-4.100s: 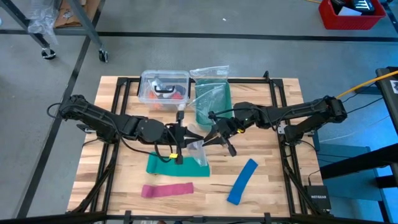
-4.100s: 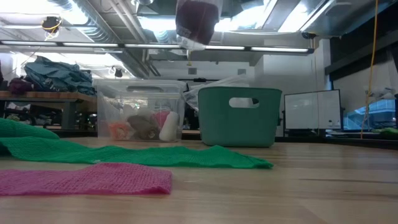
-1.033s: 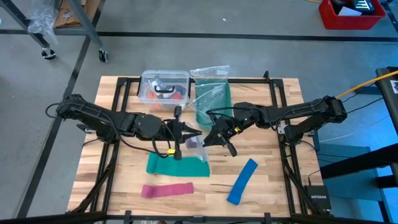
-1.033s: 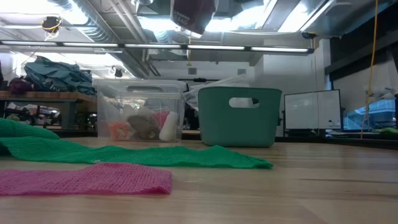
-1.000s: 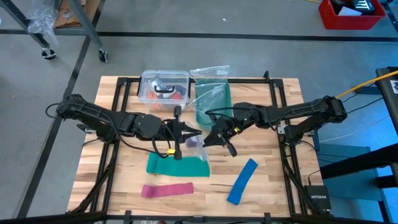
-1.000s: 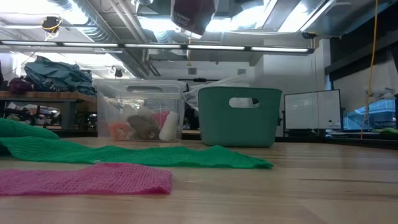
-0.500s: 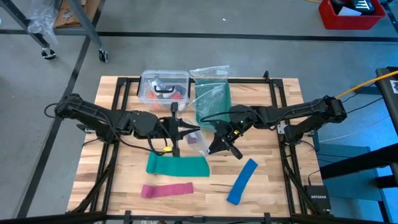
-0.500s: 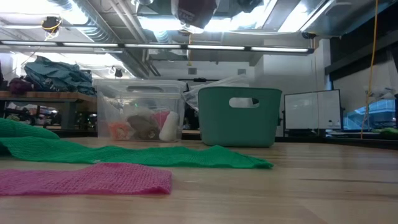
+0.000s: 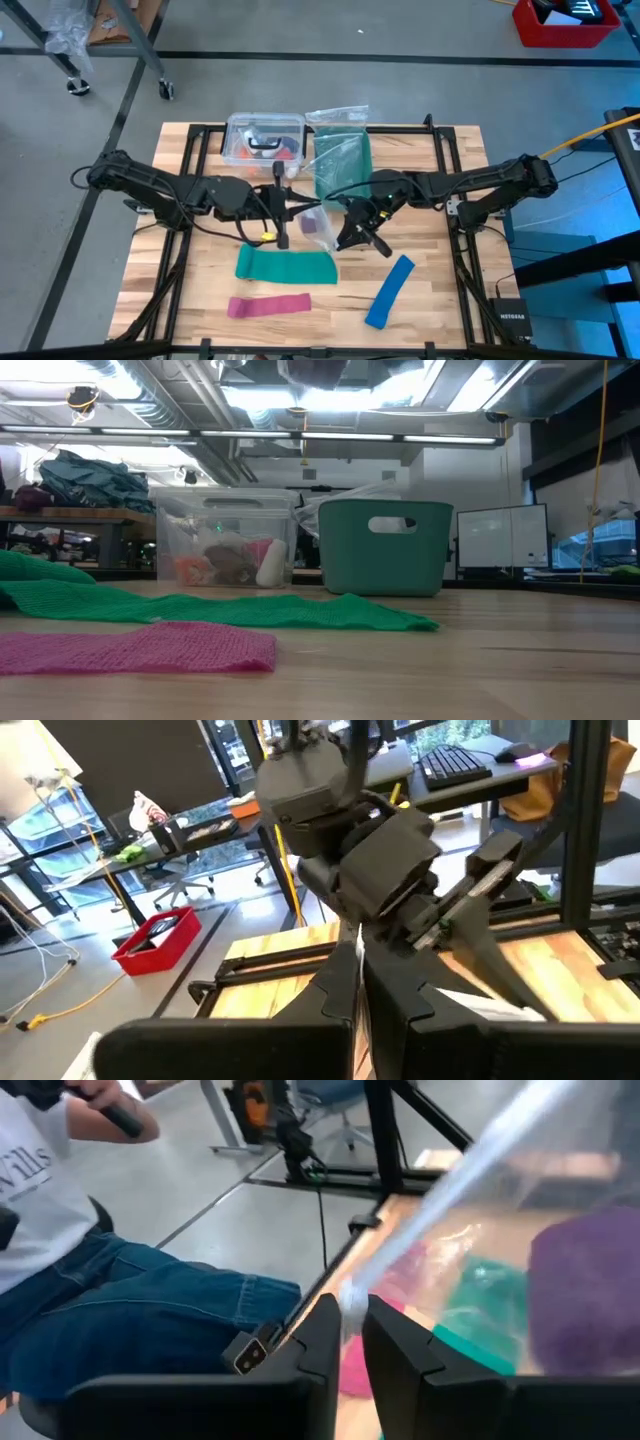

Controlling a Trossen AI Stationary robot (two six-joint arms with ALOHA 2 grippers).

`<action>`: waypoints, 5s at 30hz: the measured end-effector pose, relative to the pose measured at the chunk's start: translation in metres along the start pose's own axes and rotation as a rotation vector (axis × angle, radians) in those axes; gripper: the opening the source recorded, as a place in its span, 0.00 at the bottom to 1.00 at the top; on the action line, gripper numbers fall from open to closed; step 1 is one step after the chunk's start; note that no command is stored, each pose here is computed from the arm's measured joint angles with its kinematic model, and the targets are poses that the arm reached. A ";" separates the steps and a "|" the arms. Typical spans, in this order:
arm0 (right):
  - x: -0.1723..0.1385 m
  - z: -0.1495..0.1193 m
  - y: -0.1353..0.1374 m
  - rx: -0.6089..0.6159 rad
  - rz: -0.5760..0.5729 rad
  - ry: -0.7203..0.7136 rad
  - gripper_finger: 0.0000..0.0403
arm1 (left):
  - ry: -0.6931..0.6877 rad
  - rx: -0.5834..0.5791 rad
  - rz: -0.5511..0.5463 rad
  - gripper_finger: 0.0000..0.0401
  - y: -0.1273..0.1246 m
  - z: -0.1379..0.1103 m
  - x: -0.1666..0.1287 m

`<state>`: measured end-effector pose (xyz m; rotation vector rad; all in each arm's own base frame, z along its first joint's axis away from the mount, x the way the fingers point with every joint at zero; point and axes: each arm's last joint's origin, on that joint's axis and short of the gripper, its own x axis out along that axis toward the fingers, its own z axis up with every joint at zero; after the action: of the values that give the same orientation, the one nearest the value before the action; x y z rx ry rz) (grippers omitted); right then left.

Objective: Roll bandage
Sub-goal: Close the transparent zip bag, then put the transparent zip bag into the green bin, then return to Home Position

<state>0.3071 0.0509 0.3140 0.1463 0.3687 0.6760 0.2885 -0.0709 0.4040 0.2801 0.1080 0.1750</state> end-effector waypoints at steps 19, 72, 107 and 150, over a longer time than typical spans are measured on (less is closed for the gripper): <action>-0.003 0.002 -0.003 0.056 0.072 -0.015 0.53 | -0.029 -0.008 0.045 0.00 0.020 0.007 -0.010; -0.176 0.036 0.084 -0.361 -0.375 -0.298 0.53 | 0.088 -0.630 0.247 0.00 0.026 -0.140 0.162; -0.176 0.035 0.086 -0.368 -0.294 -0.298 0.53 | -0.068 -0.925 0.230 0.13 0.030 -0.137 0.168; -0.226 -0.114 0.123 -0.496 -0.594 -0.481 0.53 | 0.066 -0.346 0.061 0.43 0.059 -0.101 -0.111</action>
<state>0.0298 0.0040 0.3038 -0.2659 -0.2250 0.1148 0.1574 -0.0090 0.3337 -0.0676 0.1322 0.2595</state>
